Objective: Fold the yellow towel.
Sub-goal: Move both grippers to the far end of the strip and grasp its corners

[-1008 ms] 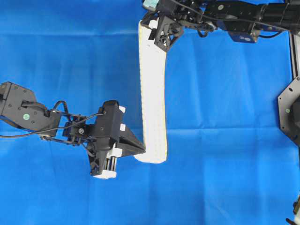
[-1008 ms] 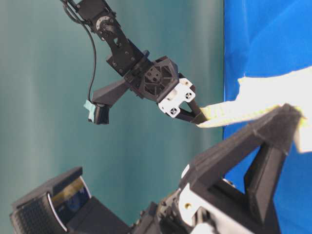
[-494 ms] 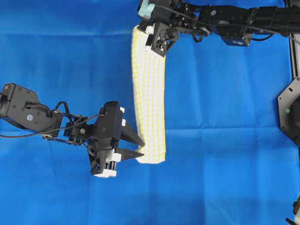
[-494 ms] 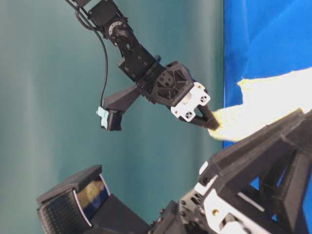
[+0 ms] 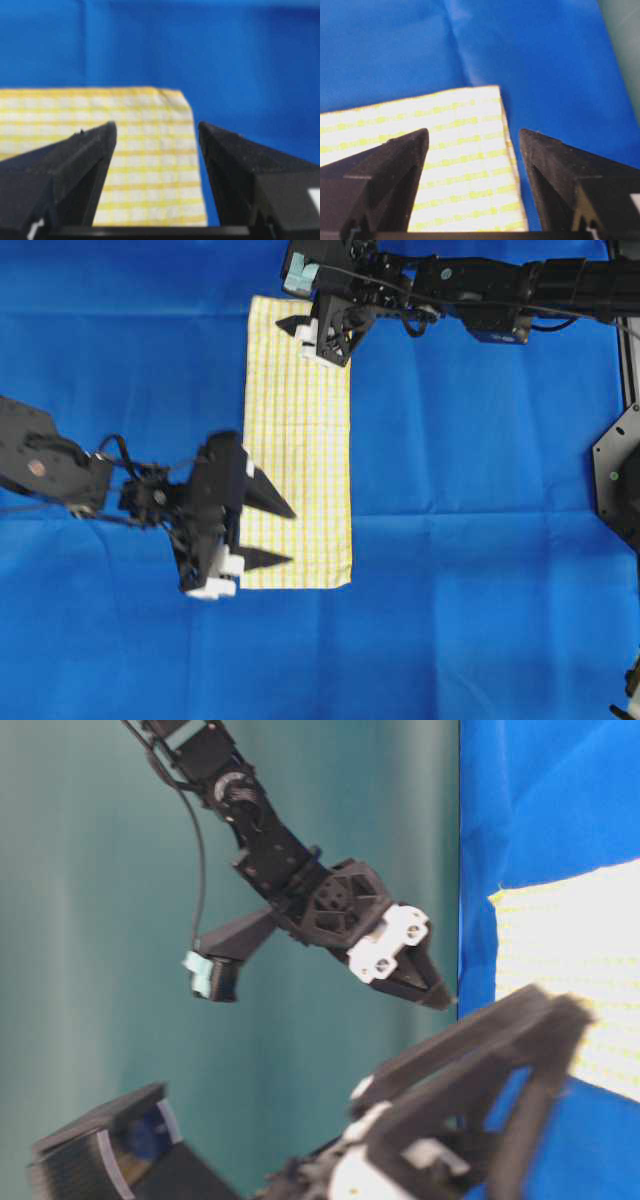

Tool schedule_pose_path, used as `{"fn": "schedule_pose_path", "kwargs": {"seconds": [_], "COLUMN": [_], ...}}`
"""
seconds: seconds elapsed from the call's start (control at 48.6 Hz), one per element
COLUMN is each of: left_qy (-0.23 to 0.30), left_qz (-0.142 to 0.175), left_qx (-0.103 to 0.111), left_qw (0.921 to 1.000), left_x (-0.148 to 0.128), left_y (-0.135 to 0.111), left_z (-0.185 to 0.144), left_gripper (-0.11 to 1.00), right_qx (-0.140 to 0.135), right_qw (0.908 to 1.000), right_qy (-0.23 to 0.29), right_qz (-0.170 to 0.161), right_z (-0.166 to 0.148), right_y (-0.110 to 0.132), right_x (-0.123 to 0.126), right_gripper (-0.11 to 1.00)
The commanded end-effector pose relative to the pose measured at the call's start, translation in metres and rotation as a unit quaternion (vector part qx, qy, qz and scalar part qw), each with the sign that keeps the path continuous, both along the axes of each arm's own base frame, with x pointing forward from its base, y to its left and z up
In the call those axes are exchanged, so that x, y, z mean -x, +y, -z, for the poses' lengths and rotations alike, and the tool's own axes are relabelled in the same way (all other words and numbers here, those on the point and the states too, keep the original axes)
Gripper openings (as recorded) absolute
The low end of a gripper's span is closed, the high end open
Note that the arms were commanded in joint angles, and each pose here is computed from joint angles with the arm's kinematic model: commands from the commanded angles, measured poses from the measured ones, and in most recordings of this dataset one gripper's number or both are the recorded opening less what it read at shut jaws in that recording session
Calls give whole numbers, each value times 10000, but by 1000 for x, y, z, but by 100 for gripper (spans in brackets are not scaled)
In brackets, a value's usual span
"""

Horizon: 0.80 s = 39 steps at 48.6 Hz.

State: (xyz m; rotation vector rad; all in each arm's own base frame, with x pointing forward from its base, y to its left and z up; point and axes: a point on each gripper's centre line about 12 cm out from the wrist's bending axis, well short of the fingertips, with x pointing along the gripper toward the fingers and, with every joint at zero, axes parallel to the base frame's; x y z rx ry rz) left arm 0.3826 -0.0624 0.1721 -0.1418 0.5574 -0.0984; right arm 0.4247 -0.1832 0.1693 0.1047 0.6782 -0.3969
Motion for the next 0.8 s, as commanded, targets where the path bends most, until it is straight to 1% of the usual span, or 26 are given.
{"fn": "schedule_pose_path", "kwargs": {"seconds": [0.0, 0.103, 0.288, 0.37, 0.473, 0.555, 0.638, 0.72, 0.782], "left_qy": [-237, -256, -425, -509, -570, -586, -595, -573, -526], "left_qz": [-148, -308, -771, -978, -1214, -1250, -1195, -1183, -1189], "left_qx": [26, -6, -25, -29, -90, -232, -369, -389, -390], "left_qw": [9996, 9992, 9961, 9939, 9909, 9901, 9904, 9906, 9907], "left_x": [5, 13, 30, 38, 48, 54, 55, 54, 55], "left_y": [13, 28, 63, 77, 95, 101, 102, 102, 103], "left_z": [-25, -29, -41, -46, -46, -45, -45, -43, -40], "left_gripper": [60, 60, 60, 60, 61, 63, 67, 75, 79], "right_qx": [142, 167, 155, 152, 135, 142, 116, 70, 33], "right_qw": [9994, 9992, 9981, 9969, 9942, 9922, 9900, 9880, 9874], "right_qy": [-307, -373, -592, -771, -1055, -1200, -1332, -1430, -1447], "right_qz": [-12, 0, 30, -18, -182, -322, -452, -584, -637], "right_z": [-34, -46, -60, -63, -64, -65, -65, -63, -59], "right_y": [3, 8, 21, 31, 50, 63, 76, 88, 94], "right_x": [4, 15, 44, 57, 71, 79, 86, 91, 93], "right_gripper": [69, 69, 69, 69, 69, 69, 69, 69, 69]}}
